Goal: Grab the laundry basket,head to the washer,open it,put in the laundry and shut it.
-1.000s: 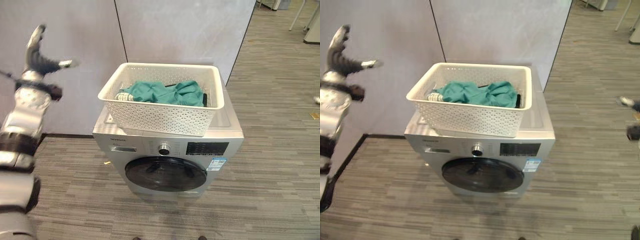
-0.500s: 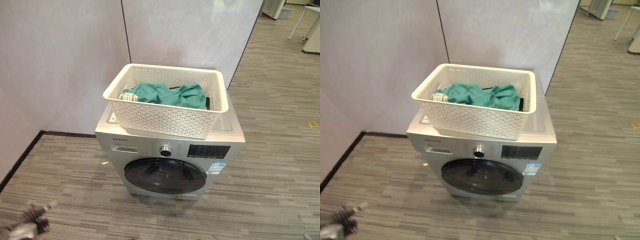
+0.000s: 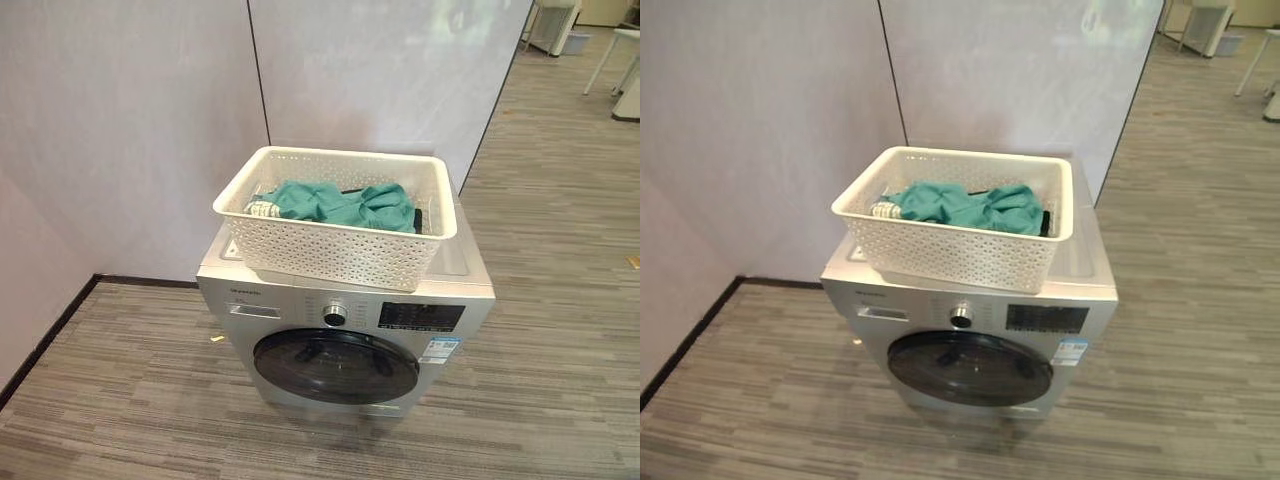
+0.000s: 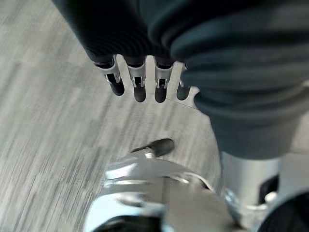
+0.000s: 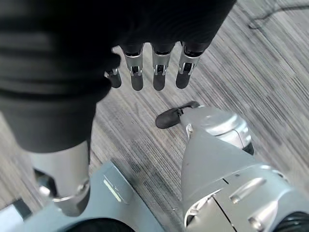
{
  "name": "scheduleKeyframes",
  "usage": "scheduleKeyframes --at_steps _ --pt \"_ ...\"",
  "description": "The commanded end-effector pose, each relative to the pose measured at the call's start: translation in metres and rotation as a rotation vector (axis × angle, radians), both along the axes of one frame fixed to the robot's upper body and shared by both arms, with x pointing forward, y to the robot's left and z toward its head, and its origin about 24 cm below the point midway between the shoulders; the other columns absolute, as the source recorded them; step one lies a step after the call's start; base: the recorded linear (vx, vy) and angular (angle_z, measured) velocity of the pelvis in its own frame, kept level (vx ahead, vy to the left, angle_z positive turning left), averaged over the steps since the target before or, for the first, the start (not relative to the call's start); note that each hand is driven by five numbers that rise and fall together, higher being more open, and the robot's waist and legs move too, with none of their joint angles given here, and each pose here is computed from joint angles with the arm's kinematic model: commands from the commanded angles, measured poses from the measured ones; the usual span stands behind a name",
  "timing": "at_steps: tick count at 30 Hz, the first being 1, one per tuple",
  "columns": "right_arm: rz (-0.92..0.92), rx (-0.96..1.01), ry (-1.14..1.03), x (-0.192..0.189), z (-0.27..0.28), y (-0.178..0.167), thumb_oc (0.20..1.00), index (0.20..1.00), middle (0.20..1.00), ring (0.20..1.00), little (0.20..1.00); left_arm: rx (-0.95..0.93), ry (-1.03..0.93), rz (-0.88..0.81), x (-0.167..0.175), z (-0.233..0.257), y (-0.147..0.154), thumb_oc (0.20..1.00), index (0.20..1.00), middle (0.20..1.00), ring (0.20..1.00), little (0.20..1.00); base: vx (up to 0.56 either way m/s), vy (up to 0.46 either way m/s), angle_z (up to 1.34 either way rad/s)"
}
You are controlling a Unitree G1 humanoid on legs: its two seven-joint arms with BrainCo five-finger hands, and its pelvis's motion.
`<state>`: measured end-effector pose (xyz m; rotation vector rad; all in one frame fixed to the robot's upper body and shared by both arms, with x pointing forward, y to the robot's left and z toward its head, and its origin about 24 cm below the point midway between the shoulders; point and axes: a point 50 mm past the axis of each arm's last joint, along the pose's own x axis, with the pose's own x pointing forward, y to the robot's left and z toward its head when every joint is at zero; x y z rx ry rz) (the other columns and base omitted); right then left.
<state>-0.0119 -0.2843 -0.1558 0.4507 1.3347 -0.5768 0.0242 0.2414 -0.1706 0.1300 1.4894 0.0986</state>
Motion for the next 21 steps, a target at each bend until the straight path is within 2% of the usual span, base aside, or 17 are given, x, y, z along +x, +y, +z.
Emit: scheduleKeyframes --at_steps 1,2,3,4,5,6,7,8,14,18,21 --pt "0.12 -0.047 -0.027 0.026 0.003 -0.008 1.0 1.0 1.0 1.0 1.0 0.018 -0.077 -0.306 0.042 0.001 -0.015 1.0 1.0 1.0 1.0 1.0 0.0 0.0 0.0" --pt "0.12 -0.047 -0.026 0.026 0.003 -0.008 1.0 1.0 1.0 1.0 1.0 0.018 -0.077 -0.306 0.042 0.001 -0.015 1.0 1.0 1.0 1.0 1.0 -0.05 -0.01 -0.02" --pt "0.335 -0.098 -0.01 0.04 0.005 -0.012 1.0 1.0 1.0 1.0 1.0 0.036 -0.087 -0.434 0.052 0.002 -0.018 1.0 1.0 1.0 1.0 1.0 -0.04 -0.009 -0.03" --pt "0.336 -0.098 -0.01 0.04 0.005 -0.012 1.0 1.0 1.0 1.0 1.0 0.036 -0.087 -0.433 0.052 0.002 -0.018 1.0 1.0 1.0 1.0 1.0 -0.05 -0.014 0.0" --pt "0.452 -0.124 0.017 0.044 0.006 -0.015 1.0 1.0 1.0 1.0 1.0 0.042 -0.093 -0.459 0.055 0.002 -0.018 1.0 1.0 1.0 1.0 1.0 -0.01 -0.005 0.03" --pt "0.455 -0.124 0.018 0.045 0.006 -0.015 1.0 1.0 1.0 1.0 1.0 0.042 -0.093 -0.458 0.055 0.002 -0.018 1.0 1.0 1.0 1.0 1.0 -0.02 -0.018 0.05" --pt "0.635 -0.172 0.054 0.052 0.008 -0.017 1.0 1.0 1.0 1.0 1.0 0.052 -0.112 -0.502 0.061 0.003 -0.02 1.0 1.0 1.0 1.0 1.0 -0.02 -0.021 0.04" --pt "0.699 -0.205 0.068 0.056 0.01 -0.021 1.0 1.0 1.0 1.0 1.0 0.057 -0.117 -0.533 0.063 0.003 -0.022 1.0 1.0 1.0 1.0 1.0 -0.02 -0.021 0.04" --pt "0.767 -0.312 0.0 0.077 0.022 -0.038 1.0 1.0 1.0 1.0 1.0 0.089 -0.128 -0.586 0.061 0.004 -0.021 1.0 1.0 1.0 1.0 1.0 0.01 -0.001 0.11" --pt "0.993 -0.562 -0.133 0.123 0.062 -0.068 1.0 1.0 1.0 1.0 1.0 0.115 -0.132 -0.571 0.057 0.004 -0.013 1.0 1.0 1.0 1.0 1.0 0.0 0.0 0.0" --pt "1.061 -0.693 -0.186 0.137 0.092 -0.086 1.0 1.0 1.0 1.0 1.0 0.116 -0.133 -0.546 0.055 0.004 -0.013 1.0 1.0 1.0 1.0 1.0 0.0 0.0 0.0"
